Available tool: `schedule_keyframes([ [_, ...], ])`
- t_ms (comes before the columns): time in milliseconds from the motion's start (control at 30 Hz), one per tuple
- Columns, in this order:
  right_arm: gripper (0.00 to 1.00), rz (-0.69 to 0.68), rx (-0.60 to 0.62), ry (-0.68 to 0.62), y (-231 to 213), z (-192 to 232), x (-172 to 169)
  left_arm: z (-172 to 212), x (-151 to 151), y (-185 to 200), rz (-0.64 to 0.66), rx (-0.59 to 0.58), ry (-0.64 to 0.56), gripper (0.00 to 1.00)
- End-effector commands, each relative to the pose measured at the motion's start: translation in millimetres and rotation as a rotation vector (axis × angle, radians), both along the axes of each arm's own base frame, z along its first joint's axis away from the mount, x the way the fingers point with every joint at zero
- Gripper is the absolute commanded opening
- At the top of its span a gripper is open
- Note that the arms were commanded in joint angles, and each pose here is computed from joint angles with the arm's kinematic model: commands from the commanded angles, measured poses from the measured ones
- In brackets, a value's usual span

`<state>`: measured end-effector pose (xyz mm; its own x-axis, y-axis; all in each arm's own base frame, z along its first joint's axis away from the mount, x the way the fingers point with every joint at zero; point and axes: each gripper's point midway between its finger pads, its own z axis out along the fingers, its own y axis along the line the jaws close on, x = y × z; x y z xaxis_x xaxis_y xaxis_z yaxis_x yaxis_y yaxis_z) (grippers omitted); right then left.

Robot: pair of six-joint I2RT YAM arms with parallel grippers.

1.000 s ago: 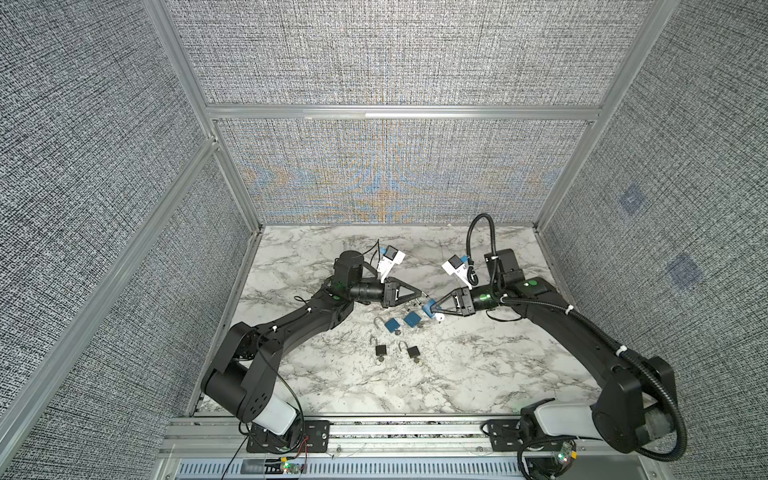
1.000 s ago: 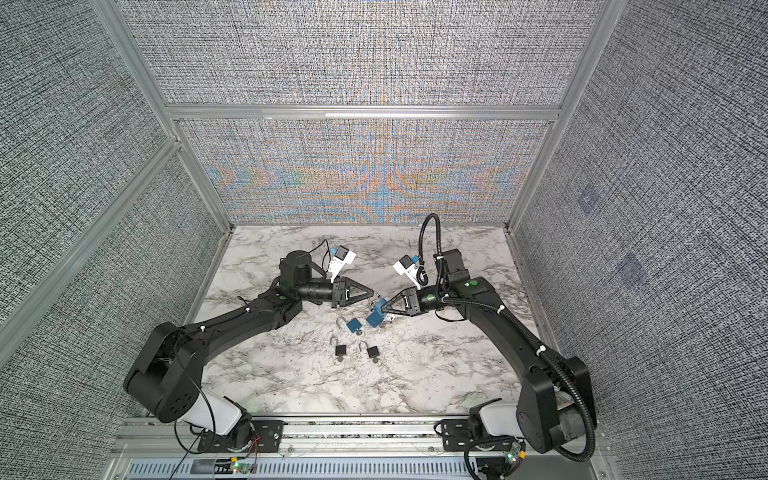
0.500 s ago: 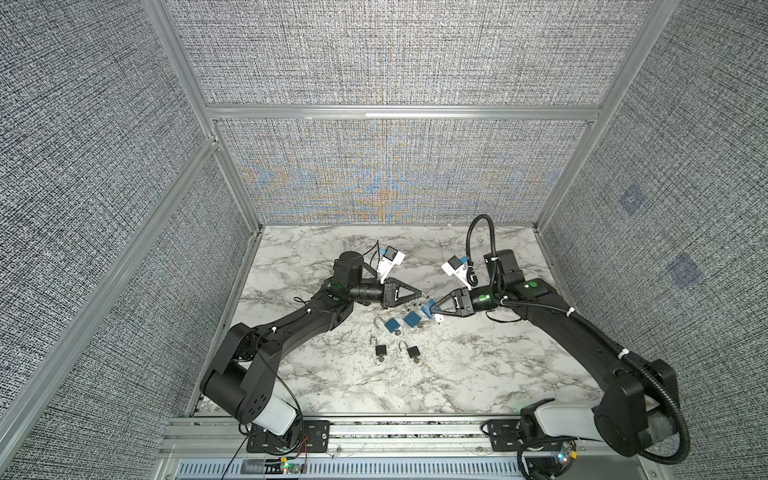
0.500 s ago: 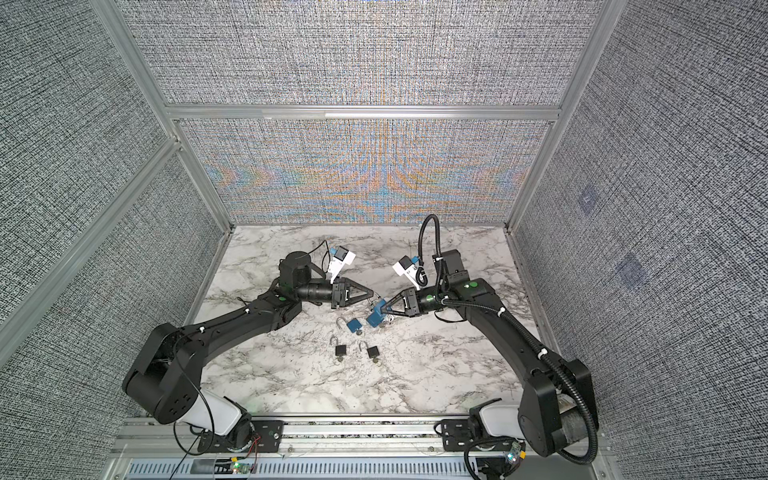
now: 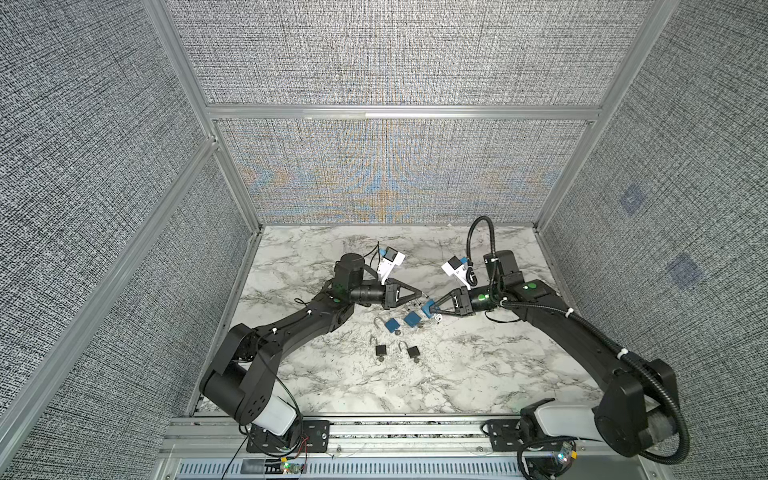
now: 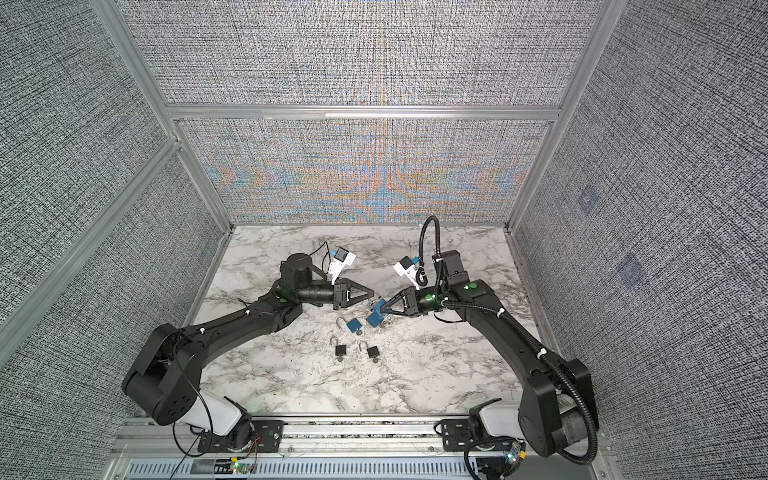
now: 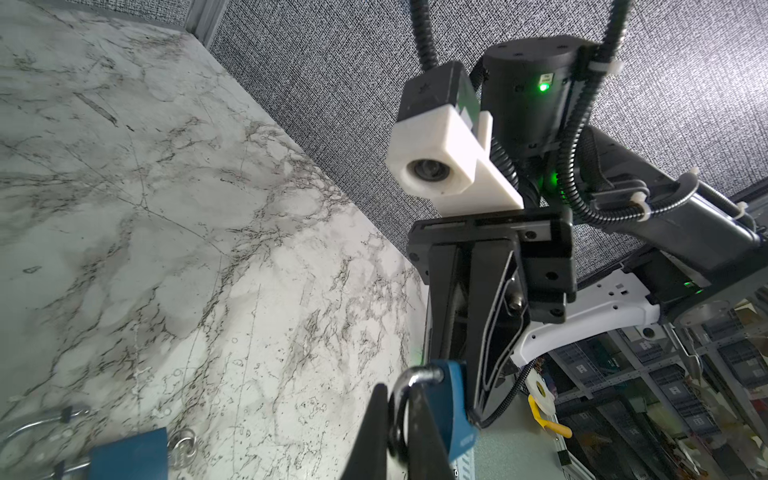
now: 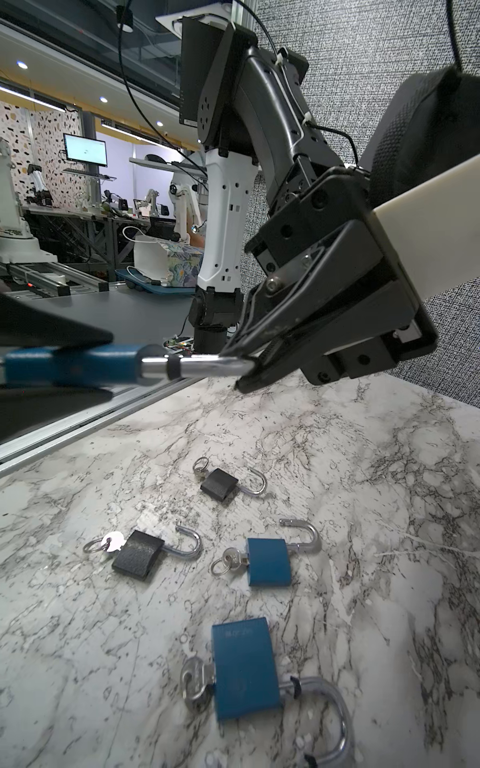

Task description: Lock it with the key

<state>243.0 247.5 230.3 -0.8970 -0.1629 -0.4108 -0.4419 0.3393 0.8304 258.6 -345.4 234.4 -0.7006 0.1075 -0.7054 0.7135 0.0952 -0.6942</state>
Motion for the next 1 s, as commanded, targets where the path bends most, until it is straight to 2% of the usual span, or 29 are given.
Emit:
schedule_keyframes([
  [0, 0.00, -0.029, 0.017, -0.099, 4, 9, 17, 0, -16, -3, -0.061, -0.004, 0.010, 0.00],
  [967, 0.00, -0.101, -0.002, -0.133, 5, 10, 41, -2, -39, -9, -0.092, -0.009, 0.038, 0.00],
])
